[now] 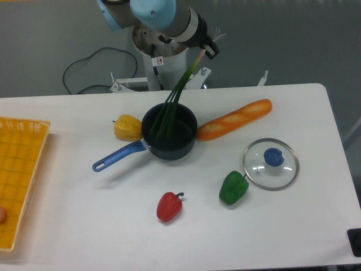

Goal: Place the green onion in the pot
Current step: 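Lower the onion's root end down into the saucepan, then move the gripper sideways, pushing the onion upright inside the saucepan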

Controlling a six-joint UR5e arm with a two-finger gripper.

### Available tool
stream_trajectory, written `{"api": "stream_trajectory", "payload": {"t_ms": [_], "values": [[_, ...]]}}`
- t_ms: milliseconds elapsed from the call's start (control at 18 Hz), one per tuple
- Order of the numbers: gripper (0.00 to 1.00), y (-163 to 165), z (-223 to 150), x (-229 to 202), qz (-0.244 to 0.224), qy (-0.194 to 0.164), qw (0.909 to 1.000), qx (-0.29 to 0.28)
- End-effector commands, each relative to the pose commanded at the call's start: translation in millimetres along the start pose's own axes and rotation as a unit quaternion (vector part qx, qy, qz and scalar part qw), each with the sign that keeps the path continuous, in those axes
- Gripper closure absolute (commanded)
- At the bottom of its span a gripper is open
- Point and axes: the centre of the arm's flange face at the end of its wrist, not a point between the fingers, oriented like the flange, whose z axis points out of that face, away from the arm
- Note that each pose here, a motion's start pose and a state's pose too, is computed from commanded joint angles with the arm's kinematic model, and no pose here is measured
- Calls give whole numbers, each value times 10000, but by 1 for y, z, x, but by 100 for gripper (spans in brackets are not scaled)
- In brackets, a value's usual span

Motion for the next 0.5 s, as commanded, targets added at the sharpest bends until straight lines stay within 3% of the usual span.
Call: {"api": "stream_trajectory", "payload": {"t_ms": [500], "values": [[85,-6,0,-8,-95,-42,9997,-217]]}}
